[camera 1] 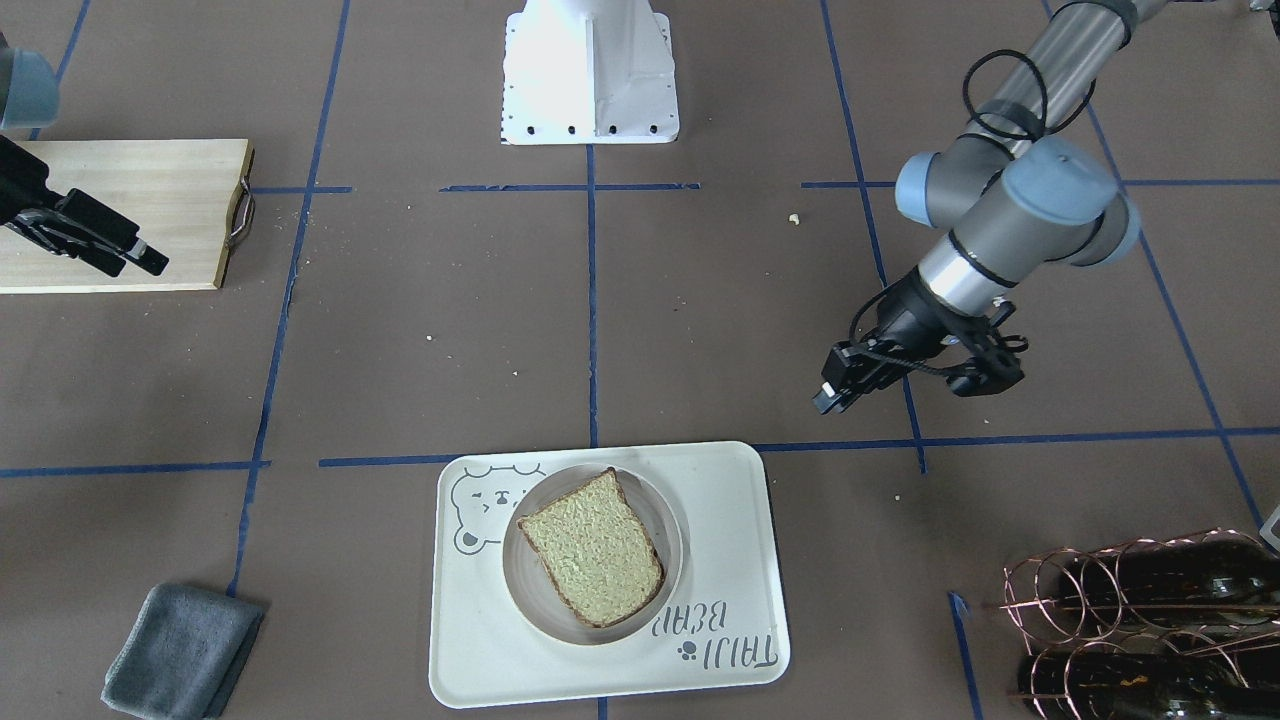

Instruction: Make sandwich and place on tray

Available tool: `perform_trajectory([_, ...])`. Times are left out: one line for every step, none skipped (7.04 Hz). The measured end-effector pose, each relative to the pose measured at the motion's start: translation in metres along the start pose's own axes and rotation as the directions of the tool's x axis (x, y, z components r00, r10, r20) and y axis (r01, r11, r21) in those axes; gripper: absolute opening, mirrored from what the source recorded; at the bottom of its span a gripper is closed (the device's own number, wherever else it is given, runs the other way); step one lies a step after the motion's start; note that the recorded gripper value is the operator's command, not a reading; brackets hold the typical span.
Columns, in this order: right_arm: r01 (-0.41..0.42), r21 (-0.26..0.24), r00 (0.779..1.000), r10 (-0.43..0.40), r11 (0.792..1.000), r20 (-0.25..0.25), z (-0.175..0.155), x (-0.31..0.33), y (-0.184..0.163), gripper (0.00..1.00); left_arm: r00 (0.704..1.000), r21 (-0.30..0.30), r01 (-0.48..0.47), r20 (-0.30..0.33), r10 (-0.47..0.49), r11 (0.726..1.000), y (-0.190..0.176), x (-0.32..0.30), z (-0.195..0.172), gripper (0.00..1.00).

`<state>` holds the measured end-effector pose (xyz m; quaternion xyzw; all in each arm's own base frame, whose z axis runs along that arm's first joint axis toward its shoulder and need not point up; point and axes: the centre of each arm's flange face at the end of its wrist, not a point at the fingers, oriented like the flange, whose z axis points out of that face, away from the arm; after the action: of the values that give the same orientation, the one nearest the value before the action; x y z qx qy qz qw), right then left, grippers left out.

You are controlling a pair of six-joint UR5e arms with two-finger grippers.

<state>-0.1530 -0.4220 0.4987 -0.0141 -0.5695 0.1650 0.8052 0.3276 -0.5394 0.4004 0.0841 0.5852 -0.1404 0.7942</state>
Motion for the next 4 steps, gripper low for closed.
perform_trajectory([0.066,0.030,0.996,-0.064,0.997,-0.065,-0.017,0.019,-0.020,1.00,0.985,0.009,-0.164,0.053,0.164,0.986,-0.011,-0.067,-0.048,0.34])
perform_trajectory([0.149,0.040,0.979,-0.142,0.988,-0.145,-0.038,0.043,-0.041,1.00,0.935,0.013,-0.335,0.128,0.331,0.942,-0.026,-0.134,-0.099,0.34])
perform_trajectory([0.233,0.028,0.948,-0.221,0.972,-0.227,-0.067,0.069,-0.063,1.00,0.869,-0.002,-0.459,0.210,0.449,0.889,-0.045,-0.187,-0.151,0.35])
perform_trajectory([0.295,-0.001,0.914,-0.283,0.955,-0.292,-0.102,0.098,-0.080,1.00,0.801,-0.042,-0.533,0.298,0.520,0.845,-0.070,-0.226,-0.207,0.35])
